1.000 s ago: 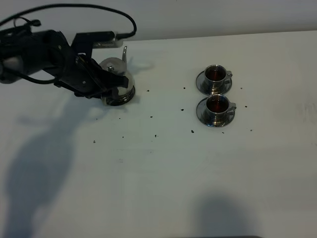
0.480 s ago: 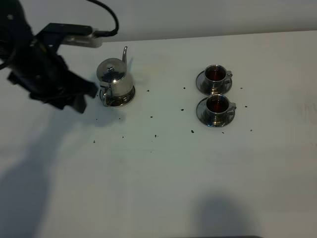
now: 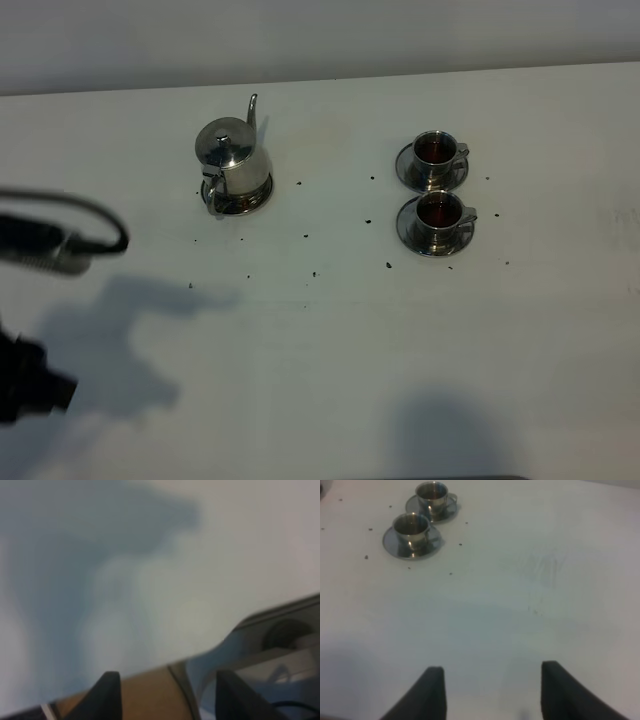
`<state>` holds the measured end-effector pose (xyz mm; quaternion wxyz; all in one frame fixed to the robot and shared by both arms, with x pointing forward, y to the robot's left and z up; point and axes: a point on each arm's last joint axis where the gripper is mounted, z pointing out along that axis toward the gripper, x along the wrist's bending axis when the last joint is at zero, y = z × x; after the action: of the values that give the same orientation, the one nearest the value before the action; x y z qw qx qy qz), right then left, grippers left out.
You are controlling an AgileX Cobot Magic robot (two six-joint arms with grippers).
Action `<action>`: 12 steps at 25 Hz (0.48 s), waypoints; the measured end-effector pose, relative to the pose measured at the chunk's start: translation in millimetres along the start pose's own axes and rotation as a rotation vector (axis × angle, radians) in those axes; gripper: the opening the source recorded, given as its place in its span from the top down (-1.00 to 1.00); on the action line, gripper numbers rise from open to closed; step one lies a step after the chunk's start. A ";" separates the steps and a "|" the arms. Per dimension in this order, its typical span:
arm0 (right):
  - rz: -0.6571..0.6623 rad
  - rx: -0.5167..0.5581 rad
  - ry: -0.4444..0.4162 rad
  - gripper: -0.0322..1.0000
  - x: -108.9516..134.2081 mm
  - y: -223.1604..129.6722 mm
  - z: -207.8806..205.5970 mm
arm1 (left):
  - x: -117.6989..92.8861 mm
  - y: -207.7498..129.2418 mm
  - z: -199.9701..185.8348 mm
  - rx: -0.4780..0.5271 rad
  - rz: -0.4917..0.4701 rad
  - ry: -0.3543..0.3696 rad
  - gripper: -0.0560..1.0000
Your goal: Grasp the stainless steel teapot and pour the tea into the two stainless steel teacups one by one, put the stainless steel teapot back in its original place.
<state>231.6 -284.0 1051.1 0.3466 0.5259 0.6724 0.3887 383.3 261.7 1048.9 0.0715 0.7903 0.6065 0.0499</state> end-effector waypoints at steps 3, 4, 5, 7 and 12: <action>0.000 0.000 0.000 0.12 0.0 0.0 0.0 | 0.9 -29.8 11.4 -0.045 0.003 0.007 0.02; 0.000 0.000 0.000 0.12 0.0 0.0 0.0 | 0.9 -37.5 16.0 -0.066 -0.004 0.007 0.02; 0.000 0.000 0.000 0.12 0.0 0.0 0.0 | 1.0 -44.3 20.0 -0.081 -0.006 0.007 0.02; 0.000 0.000 0.000 0.12 0.0 0.0 0.0 | 1.0 -53.0 21.9 -0.095 -0.008 0.007 0.02; 0.000 0.000 0.000 0.12 0.0 0.0 0.0 | 1.0 -67.2 17.1 -0.155 -0.016 0.006 0.02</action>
<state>231.6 -284.0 1051.1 0.3466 0.5259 0.6724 0.3887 322.5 278.9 1020.4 0.1312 0.7774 0.6073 0.0985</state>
